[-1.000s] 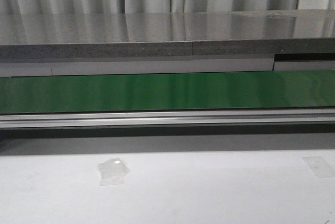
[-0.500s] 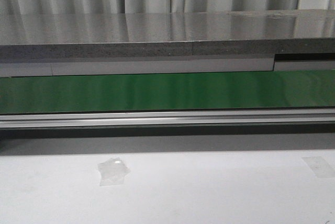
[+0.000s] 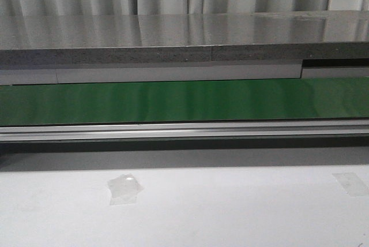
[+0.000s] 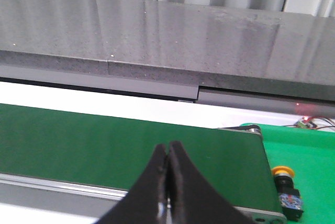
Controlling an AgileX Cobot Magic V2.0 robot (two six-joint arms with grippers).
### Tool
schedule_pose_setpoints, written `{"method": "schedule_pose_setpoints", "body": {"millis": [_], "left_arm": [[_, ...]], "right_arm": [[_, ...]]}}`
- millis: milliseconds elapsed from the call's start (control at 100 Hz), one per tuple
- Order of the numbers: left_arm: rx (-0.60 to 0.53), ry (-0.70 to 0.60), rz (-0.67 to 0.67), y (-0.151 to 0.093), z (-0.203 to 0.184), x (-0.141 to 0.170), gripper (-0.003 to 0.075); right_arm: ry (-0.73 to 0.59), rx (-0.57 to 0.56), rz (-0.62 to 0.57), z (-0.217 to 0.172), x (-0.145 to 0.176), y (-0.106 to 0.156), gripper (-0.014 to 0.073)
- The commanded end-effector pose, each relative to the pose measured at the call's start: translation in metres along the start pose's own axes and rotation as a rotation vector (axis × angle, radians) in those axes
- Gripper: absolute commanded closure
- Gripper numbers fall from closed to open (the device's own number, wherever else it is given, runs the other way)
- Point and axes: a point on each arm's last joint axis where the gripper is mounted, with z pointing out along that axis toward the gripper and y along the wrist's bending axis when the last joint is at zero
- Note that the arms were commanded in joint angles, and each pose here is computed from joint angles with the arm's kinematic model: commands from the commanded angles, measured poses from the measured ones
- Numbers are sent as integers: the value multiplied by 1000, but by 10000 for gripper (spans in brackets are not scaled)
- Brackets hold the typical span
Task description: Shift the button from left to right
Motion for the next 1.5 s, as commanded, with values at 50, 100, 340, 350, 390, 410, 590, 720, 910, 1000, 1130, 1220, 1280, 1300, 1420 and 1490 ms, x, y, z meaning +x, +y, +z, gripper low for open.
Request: {"method": "schedule_pose_setpoints", "body": {"millis": [50, 100, 340, 350, 390, 410, 590, 720, 910, 1000, 1130, 1220, 1280, 1300, 1420, 1490], "left_arm": [[-4, -108, -7, 0, -1, -17, 740], [-4, -108, -7, 0, -1, -17, 740], [-4, -108, -7, 0, -1, -17, 740], [-4, -108, -7, 0, -1, -17, 740], [-4, -108, -7, 0, -1, -17, 740], [-4, -108, -7, 0, -1, -17, 740], [-4, -108, -7, 0, -1, -17, 740], [-4, -109, -7, 0, -1, -17, 740], [-4, -109, -7, 0, -1, -17, 740], [-4, -109, -7, 0, -1, -17, 740], [-4, -109, -7, 0, -1, -17, 740], [-4, -109, -7, 0, -1, -17, 740], [-4, -109, -7, 0, -1, -17, 740], [-4, -109, -7, 0, -1, -17, 740], [-4, -109, -7, 0, -1, -17, 740], [-4, -109, -7, 0, -1, -17, 740]], "right_arm": [[-146, -35, 10, -6, 2, 2, 662], [-160, -49, 15, -6, 11, 4, 662], [-198, -56, 35, -6, 60, 6, 662], [-195, -56, 39, -6, 62, 7, 662], [-199, -57, 50, -7, 68, 7, 662], [-201, -58, 52, -7, 71, 7, 662], [-232, -58, 59, -11, 90, 7, 662], [-216, -58, 58, -9, 98, 8, 662], [-213, -58, 60, -8, 100, 8, 662], [-210, -58, 60, -8, 100, 8, 662], [-210, -58, 60, -8, 100, 8, 662], [-210, -58, 60, -8, 100, 8, 662], [-210, -58, 60, -8, 100, 8, 662], [-210, -58, 60, -8, 100, 8, 662], [-210, -58, 60, -8, 100, 8, 662], [-210, -58, 60, -8, 100, 8, 662]]}}
